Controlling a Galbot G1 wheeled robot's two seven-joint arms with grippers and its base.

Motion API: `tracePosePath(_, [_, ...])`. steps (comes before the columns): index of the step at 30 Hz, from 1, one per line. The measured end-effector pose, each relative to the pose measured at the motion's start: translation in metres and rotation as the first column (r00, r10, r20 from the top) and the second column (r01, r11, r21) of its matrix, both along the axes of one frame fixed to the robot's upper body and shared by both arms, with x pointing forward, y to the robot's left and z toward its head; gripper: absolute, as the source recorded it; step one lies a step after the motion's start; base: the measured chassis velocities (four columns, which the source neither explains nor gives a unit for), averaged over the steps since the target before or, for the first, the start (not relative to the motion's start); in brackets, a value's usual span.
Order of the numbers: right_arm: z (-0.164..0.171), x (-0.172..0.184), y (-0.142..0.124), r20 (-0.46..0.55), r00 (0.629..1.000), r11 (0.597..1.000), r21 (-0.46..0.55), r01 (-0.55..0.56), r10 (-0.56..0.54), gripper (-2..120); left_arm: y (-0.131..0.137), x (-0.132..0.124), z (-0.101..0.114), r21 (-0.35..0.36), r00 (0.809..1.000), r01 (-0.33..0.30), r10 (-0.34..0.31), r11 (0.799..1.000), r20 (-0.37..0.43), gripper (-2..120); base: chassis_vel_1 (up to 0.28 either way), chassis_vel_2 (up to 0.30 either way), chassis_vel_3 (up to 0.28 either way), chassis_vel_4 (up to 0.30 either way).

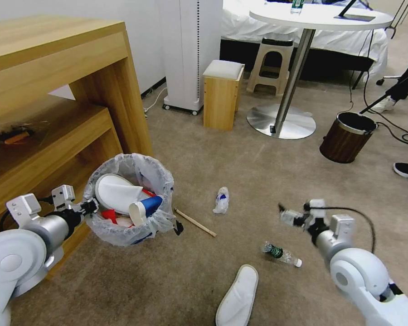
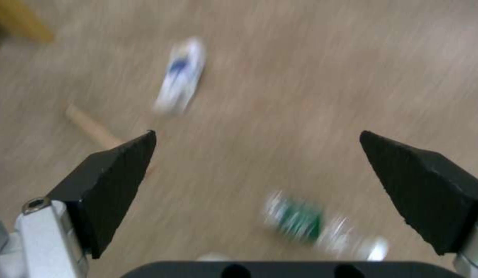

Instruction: Pick up the trash bin and place the garbage on the floor into it.

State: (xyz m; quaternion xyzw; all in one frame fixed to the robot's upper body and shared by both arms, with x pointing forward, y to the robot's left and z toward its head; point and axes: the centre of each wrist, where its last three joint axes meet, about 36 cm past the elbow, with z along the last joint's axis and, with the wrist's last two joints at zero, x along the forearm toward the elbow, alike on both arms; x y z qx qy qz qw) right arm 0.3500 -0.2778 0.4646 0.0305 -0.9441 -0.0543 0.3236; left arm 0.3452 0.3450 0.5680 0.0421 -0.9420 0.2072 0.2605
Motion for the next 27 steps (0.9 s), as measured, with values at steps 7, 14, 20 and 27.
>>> tracePosePath(7, [-0.007, 0.000, 0.032, -0.259, 0.965, 0.987, 0.162, -0.006, 0.049, 100, 0.002, -0.002, 0.000, 0.007, 1.000, -0.003, 0.003, 1.000, -0.003, 0, 0.000, 0.000, 0.000, 0.000])
tracePosePath(14, [-0.033, 0.006, 0.048, -0.386, 0.920, 0.972, 0.233, 0.030, 0.064, 100, 0.003, -0.003, -0.001, 0.009, 1.000, -0.006, 0.006, 1.000, -0.007, 0, 0.000, 0.000, 0.000, 0.000])
tracePosePath(20, [-0.063, 0.006, 0.060, -0.463, 0.884, 0.972, 0.229, 0.048, 0.066, 100, 0.002, -0.003, -0.001, 0.010, 1.000, -0.008, 0.008, 1.000, -0.003, 0, 0.000, 0.000, 0.000, 0.000])
tracePosePath(27, [-0.096, -0.009, 0.076, -0.549, 0.834, 0.979, 0.195, 0.066, 0.053, 100, 0.000, -0.005, -0.001, 0.017, 1.000, -0.008, 0.008, 1.000, 0.000, 0, 0.000, 0.000, 0.000, 0.000])
